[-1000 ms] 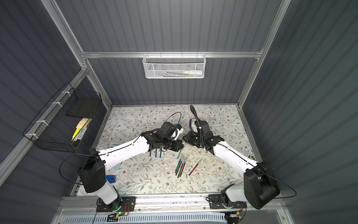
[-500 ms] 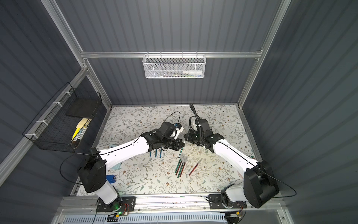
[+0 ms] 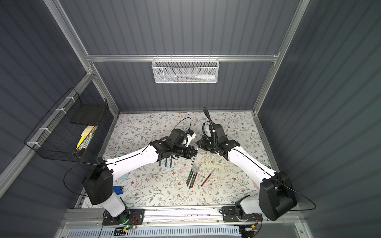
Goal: Remove protective caps from carving knives
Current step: Remove the protective sleeve from the carving knife.
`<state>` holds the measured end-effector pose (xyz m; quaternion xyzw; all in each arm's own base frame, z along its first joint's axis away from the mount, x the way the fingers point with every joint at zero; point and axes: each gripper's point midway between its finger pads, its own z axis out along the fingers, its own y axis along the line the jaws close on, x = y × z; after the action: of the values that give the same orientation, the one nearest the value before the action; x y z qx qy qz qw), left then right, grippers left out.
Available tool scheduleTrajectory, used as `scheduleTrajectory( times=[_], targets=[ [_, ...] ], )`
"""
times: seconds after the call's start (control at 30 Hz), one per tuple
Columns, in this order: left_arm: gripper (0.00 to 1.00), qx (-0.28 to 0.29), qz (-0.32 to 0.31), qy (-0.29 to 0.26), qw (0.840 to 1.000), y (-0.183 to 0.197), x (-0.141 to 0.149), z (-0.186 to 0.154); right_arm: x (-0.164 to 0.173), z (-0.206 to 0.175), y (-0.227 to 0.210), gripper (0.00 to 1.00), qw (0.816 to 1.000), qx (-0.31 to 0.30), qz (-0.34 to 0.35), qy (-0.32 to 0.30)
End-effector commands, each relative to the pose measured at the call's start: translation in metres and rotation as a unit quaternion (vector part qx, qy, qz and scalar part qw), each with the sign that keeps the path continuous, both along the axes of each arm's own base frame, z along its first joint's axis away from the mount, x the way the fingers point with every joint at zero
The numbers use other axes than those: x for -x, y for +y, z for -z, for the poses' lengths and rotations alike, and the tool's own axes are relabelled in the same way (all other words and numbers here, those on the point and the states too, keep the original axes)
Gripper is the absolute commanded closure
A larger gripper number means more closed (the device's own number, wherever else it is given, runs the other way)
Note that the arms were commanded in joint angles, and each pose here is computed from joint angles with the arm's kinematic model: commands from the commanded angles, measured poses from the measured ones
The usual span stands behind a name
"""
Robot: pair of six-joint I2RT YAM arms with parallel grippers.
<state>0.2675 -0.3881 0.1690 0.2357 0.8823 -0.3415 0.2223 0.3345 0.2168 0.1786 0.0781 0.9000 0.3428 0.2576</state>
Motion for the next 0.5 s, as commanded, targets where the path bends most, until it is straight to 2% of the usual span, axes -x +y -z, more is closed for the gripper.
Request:
scheduleTrajectory(
  times=[0.0, 0.47],
  targets=[
    [1.00, -0.049, -0.009, 0.056, 0.997, 0.022, 0.017, 0.028, -0.027, -0.042, -0.009, 1.00, 0.997, -0.020, 0.028, -0.063],
    [1.00, -0.046, -0.011, 0.060, 0.997, 0.022, 0.018, 0.030, -0.043, -0.059, -0.011, 1.00, 0.995, -0.046, 0.038, -0.080]
  ],
)
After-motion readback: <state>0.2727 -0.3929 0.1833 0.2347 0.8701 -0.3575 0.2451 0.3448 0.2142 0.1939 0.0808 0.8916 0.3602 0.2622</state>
